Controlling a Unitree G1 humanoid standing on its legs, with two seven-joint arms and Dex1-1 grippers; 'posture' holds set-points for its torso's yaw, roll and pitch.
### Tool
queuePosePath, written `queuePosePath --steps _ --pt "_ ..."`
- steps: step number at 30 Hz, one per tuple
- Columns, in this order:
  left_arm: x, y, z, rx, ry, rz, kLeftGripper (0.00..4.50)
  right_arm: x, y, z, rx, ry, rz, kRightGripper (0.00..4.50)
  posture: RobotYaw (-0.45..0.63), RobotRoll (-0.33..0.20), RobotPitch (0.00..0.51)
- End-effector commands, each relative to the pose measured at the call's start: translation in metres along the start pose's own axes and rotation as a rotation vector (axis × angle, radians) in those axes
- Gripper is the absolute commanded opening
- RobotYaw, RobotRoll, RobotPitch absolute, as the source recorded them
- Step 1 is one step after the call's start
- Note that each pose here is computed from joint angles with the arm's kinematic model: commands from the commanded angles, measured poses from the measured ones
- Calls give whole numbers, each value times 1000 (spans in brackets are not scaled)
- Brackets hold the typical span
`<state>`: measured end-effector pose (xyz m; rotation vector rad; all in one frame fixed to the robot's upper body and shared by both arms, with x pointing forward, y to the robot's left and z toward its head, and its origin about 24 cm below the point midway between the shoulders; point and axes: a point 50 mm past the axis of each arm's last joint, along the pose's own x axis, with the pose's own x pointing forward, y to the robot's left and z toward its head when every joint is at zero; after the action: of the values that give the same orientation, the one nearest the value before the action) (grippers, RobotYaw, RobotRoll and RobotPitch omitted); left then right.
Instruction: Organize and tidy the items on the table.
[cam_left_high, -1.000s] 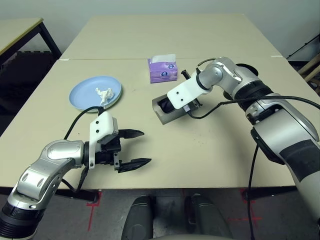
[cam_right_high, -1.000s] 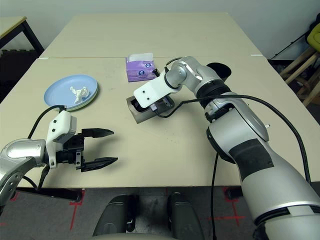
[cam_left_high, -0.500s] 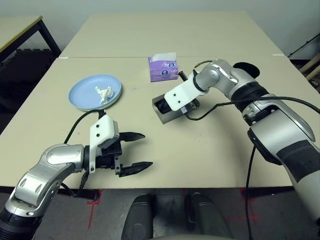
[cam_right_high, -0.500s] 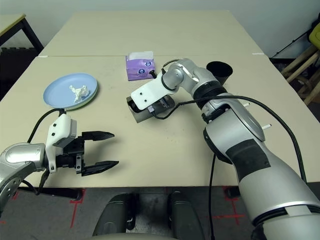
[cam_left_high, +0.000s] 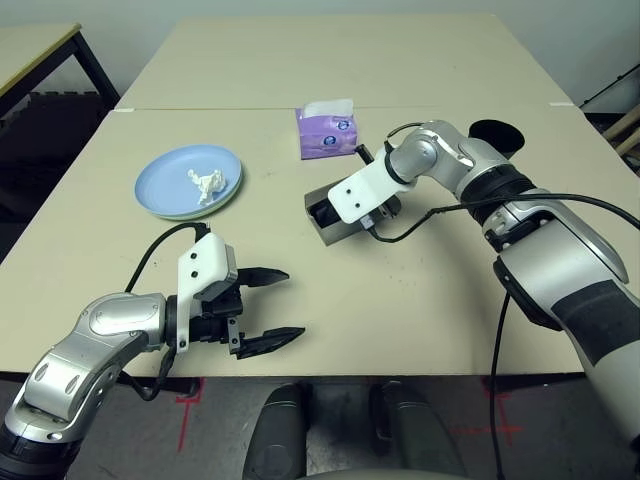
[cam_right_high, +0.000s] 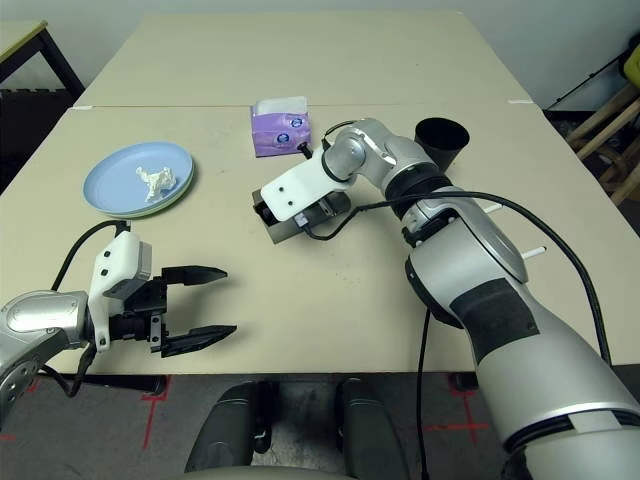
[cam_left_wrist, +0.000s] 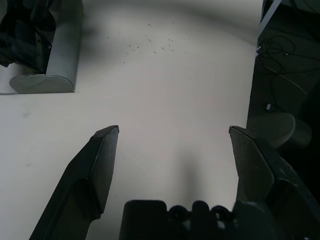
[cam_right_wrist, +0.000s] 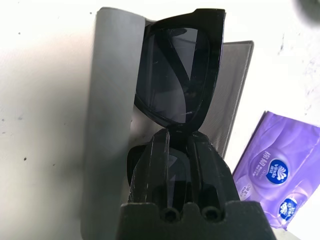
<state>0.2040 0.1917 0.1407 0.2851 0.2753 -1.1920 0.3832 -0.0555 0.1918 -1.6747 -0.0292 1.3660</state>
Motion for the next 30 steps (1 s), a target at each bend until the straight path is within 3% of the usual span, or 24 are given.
queuePosePath --steps 1,6,17,30 --pt "-1 0 1 -3 3 -10 4500 2 8 -3 15 -5 34 466 185 0 150" --pt "0 0 1 -5 2 -14 4500 2 14 -5 64 -6 86 466 183 0 153" --pt "1 2 0 -2 1 -19 4500 -7 5 -7 104 -7 41 4450 163 0 140" --pt "6 16 3 30 -4 -41 4500 -48 -16 -16 236 -39 -62 4450 102 0 114"
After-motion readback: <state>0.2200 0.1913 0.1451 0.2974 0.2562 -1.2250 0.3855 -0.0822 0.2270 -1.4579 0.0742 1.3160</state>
